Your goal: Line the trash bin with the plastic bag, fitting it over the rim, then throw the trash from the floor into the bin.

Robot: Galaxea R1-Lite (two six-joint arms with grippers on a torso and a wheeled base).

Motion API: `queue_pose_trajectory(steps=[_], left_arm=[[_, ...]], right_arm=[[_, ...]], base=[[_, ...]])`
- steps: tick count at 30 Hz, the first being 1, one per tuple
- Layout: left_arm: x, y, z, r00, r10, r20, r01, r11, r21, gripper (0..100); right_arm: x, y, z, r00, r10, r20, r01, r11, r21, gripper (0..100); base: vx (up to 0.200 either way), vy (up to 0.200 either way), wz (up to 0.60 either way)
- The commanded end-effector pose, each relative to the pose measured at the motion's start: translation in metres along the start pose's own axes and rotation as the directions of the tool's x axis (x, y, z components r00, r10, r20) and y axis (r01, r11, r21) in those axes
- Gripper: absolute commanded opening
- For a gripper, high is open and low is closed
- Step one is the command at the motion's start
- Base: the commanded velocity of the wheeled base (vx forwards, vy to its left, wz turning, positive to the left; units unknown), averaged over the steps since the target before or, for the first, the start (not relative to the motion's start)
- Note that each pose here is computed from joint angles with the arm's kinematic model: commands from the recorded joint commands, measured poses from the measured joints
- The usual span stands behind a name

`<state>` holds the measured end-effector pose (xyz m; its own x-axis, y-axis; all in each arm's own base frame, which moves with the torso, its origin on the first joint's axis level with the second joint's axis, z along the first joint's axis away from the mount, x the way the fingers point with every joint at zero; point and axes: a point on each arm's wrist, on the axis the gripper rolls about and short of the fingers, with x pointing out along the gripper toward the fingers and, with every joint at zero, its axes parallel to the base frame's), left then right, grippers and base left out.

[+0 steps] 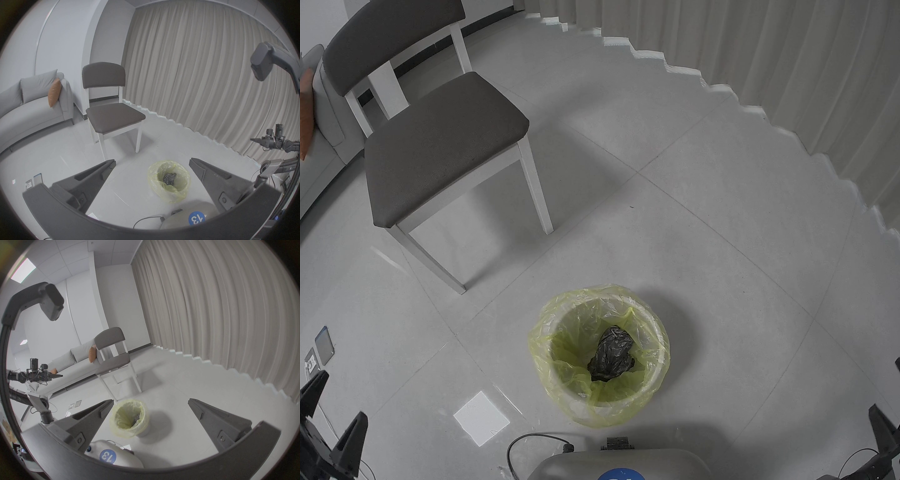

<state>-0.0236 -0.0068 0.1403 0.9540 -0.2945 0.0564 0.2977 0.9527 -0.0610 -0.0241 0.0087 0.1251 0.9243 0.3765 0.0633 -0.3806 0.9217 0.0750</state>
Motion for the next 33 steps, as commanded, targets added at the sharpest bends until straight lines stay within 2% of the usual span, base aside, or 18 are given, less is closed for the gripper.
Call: queue_pose_trajectory(steps=[1, 6, 9, 10, 11, 15, 19, 22, 24, 33], left_arm=[[-0.015, -0.005, -0.002, 0.992, 0.042, 0.117, -0.046, 0.998, 0.034, 100], [-0.013, -0.003, -0.004, 0.986, 0.105, 0.130, -0.111, 0.993, 0.036, 100], [-0.009, 0.000, -0.015, 0.987, 0.123, 0.108, -0.128, 0.991, 0.045, 100], [-0.006, 0.001, -0.023, 0.988, 0.125, 0.093, -0.130, 0.990, 0.058, 100], [-0.003, 0.003, -0.032, 0.989, 0.130, 0.075, -0.135, 0.988, 0.076, 100], [0.001, 0.007, -0.047, 0.984, 0.170, 0.055, -0.174, 0.981, 0.090, 100], [0.000, 0.010, -0.054, 0.960, 0.280, -0.007, -0.278, 0.958, 0.070, 100], [-0.001, 0.012, -0.062, 0.934, 0.350, -0.079, -0.346, 0.937, 0.059, 100], [-0.001, 0.012, -0.064, 0.935, 0.341, -0.094, -0.337, 0.939, 0.064, 100], [-0.001, 0.011, -0.063, 0.937, 0.338, -0.085, -0.333, 0.940, 0.069, 100]], right_arm=[[-0.011, 0.003, -0.016, 0.998, 0.011, 0.063, -0.011, 1.000, -0.007, 100], [-0.008, 0.000, -0.026, 1.000, -0.009, 0.030, 0.009, 1.000, -0.013, 100], [-0.004, -0.004, -0.039, 0.997, -0.075, -0.004, 0.075, 0.996, -0.047, 100], [-0.004, -0.006, -0.042, 0.988, -0.151, -0.011, 0.150, 0.987, -0.061, 100], [-0.004, -0.007, -0.041, 0.982, -0.191, -0.004, 0.191, 0.980, -0.064, 100], [-0.005, -0.008, -0.041, 0.974, -0.227, -0.002, 0.226, 0.971, -0.073, 100], [-0.005, -0.009, -0.041, 0.954, -0.301, 0.003, 0.301, 0.952, -0.061, 100], [-0.005, -0.009, -0.041, 0.951, -0.310, 0.006, 0.310, 0.951, -0.024, 100], [-0.005, -0.009, -0.041, 0.958, -0.288, 0.002, 0.288, 0.958, 0.009, 100], [-0.006, -0.007, -0.042, 0.975, -0.221, -0.029, 0.221, 0.975, 0.011, 100]], base=[[0.000, 0.000, 0.00], [0.000, 0.000, 0.00], [0.000, 0.000, 0.00], [0.000, 0.000, 0.00], [0.000, 0.000, 0.00], [0.000, 0.000, 0.00], [0.000, 0.000, 0.00], [0.000, 0.000, 0.00], [0.000, 0.000, 0.00], [0.000, 0.000, 0.00]])
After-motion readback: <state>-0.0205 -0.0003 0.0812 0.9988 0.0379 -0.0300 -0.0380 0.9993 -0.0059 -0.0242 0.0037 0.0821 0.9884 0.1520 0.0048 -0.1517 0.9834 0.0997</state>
